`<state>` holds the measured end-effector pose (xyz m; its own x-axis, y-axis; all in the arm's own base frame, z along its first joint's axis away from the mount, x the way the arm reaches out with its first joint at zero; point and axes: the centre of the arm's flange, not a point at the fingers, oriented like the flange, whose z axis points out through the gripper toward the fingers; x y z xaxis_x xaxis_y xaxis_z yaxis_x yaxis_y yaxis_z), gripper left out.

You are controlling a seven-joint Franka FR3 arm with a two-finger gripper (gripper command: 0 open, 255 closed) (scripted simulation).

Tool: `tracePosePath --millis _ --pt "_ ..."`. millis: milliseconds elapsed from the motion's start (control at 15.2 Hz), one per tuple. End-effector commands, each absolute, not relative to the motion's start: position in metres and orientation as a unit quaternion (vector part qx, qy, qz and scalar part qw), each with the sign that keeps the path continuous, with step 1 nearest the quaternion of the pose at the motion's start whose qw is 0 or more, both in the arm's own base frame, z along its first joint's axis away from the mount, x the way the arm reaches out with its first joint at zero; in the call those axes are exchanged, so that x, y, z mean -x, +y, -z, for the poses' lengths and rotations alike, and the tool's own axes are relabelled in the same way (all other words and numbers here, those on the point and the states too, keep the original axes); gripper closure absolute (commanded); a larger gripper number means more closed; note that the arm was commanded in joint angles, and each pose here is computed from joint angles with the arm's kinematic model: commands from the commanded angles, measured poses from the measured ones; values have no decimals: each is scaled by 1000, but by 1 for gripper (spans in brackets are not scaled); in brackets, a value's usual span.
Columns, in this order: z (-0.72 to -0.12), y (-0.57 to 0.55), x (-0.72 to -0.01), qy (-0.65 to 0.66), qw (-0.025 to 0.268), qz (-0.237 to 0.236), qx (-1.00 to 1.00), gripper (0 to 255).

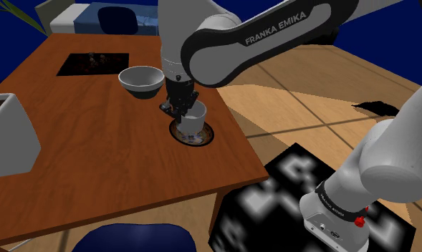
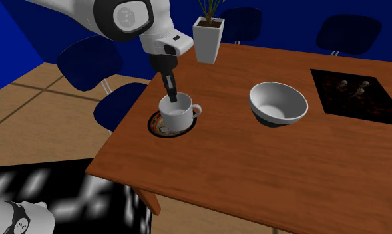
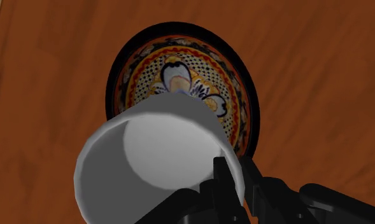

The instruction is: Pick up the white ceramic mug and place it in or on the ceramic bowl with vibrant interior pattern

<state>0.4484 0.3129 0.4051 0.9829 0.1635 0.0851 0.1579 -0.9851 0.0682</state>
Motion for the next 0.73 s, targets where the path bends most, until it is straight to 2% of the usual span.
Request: tracePosePath --millis 0,66,396,660 --pt "-405 313 -448 81 31 -45 -995 255" --pt "-405 313 -448 81 31 -45 -995 0" --pt "-405 313 -448 81 31 -45 -995 0" --pt "-455 316 -444 81 31 -45 -995 0"
